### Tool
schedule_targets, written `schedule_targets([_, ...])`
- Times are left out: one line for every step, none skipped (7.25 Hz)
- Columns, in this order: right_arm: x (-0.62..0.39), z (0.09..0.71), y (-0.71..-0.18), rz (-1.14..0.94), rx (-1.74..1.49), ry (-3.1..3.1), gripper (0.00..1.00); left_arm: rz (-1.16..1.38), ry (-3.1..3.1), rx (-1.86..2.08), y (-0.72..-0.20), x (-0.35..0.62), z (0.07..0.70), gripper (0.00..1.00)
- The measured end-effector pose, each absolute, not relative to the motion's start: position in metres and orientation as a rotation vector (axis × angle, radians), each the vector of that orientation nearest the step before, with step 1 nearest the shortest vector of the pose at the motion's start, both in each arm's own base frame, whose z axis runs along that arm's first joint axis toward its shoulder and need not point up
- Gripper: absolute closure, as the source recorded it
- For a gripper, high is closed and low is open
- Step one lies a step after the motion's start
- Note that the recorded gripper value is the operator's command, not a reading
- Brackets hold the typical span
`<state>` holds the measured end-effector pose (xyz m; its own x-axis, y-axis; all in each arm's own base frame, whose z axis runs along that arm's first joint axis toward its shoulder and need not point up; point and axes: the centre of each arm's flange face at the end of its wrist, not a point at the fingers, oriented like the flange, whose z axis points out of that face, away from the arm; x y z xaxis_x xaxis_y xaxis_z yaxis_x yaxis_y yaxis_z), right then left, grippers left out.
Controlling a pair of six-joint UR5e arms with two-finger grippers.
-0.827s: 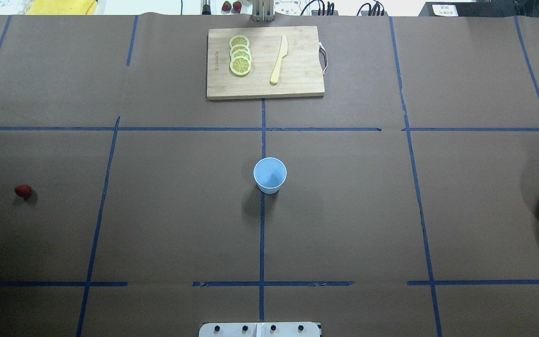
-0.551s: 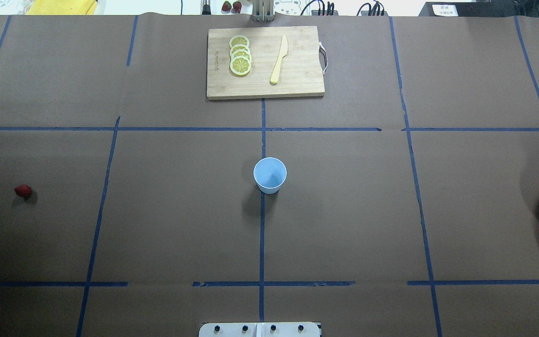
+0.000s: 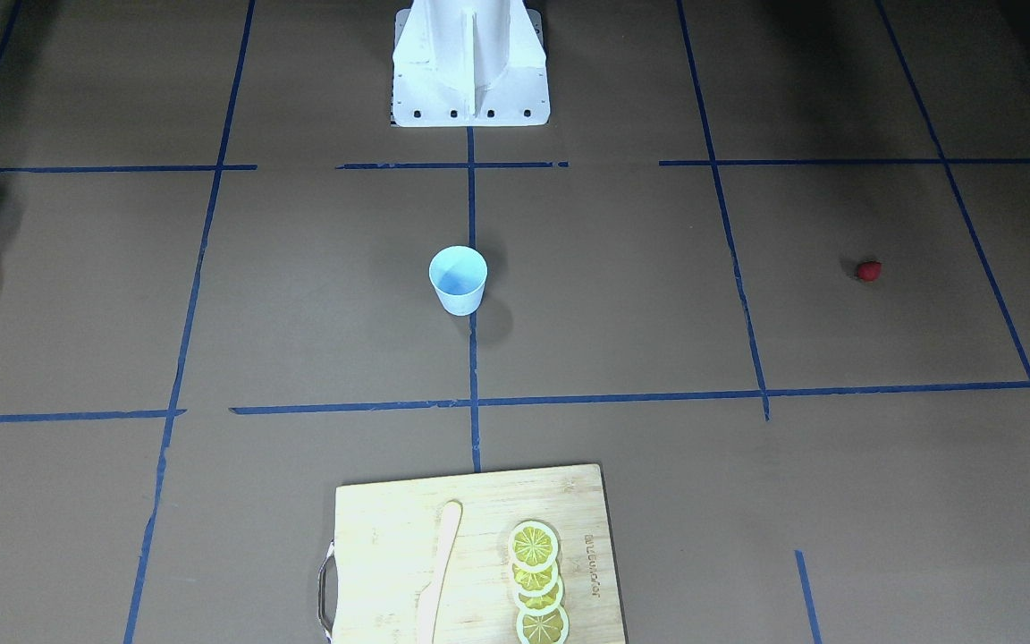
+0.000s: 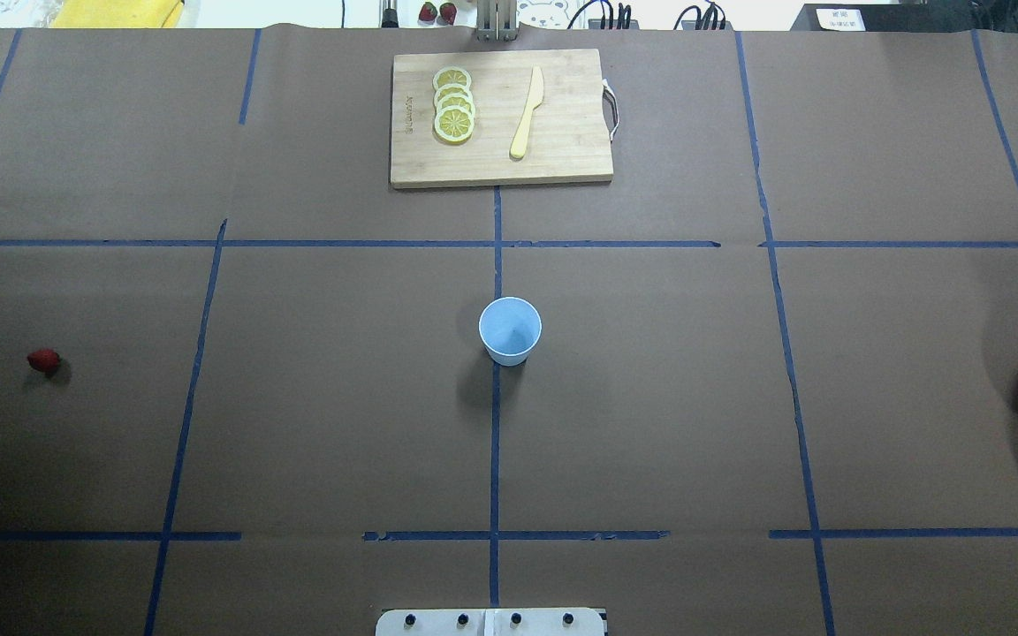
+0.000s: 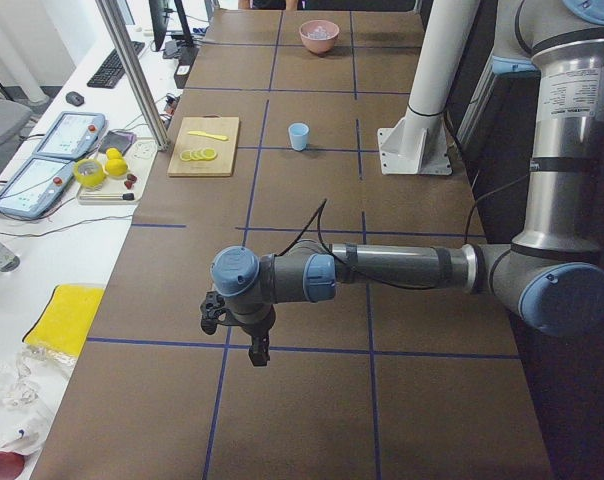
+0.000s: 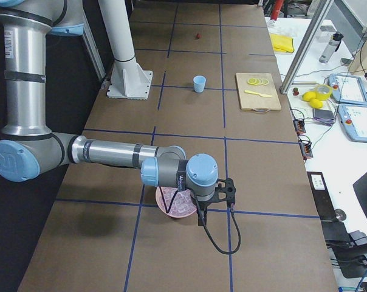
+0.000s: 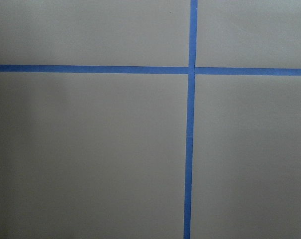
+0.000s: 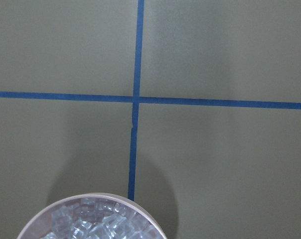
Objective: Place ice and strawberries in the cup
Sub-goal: 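Grasp an ice cube from the pink bowl with the right gripper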
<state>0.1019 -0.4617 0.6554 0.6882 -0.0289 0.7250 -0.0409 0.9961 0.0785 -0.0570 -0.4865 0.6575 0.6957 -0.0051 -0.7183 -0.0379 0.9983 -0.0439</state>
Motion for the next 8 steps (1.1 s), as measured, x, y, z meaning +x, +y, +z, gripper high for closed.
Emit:
schedule_targets([0.097,0.656,-0.463,0.007,0.099,-0.835,0.01,0.019,0.802,-0.055,-0.486,-0.057,0.657,0.0])
schedule_targets([0.092,0.655,-0.463,-0.008,0.127,-0.849,0.01,0.019,0.802,-0.056,-0.485,-0.057,0.657,0.0])
schedule_targets([0.083,0.65,-0.465,-0.038,0.153,-0.85,0.01,0.019,0.802,-0.056,-0.484,-0.057,0.658,0.0])
schedule_targets([0.067,0.641,-0.469,-0.086,0.171,-0.841,0.01,0.018,0.802,-0.057,-0.484,-0.057,0.658,0.0])
schedule_targets([0.049,0.631,-0.47,-0.138,0.182,-0.829,0.01,0.018,0.802,-0.056,-0.484,-0.057,0.658,0.0])
schedule_targets([0.031,0.62,-0.464,-0.19,0.192,-0.814,0.02,0.018,0.802,-0.055,-0.484,-0.057,0.658,0.0])
schedule_targets([0.017,0.612,-0.45,-0.234,0.2,-0.802,0.02,0.018,0.802,-0.054,-0.484,-0.058,0.658,0.0])
schedule_targets([0.01,0.613,-0.434,-0.267,0.212,-0.796,0.02,0.018,0.802,-0.054,-0.484,-0.058,0.658,0.0])
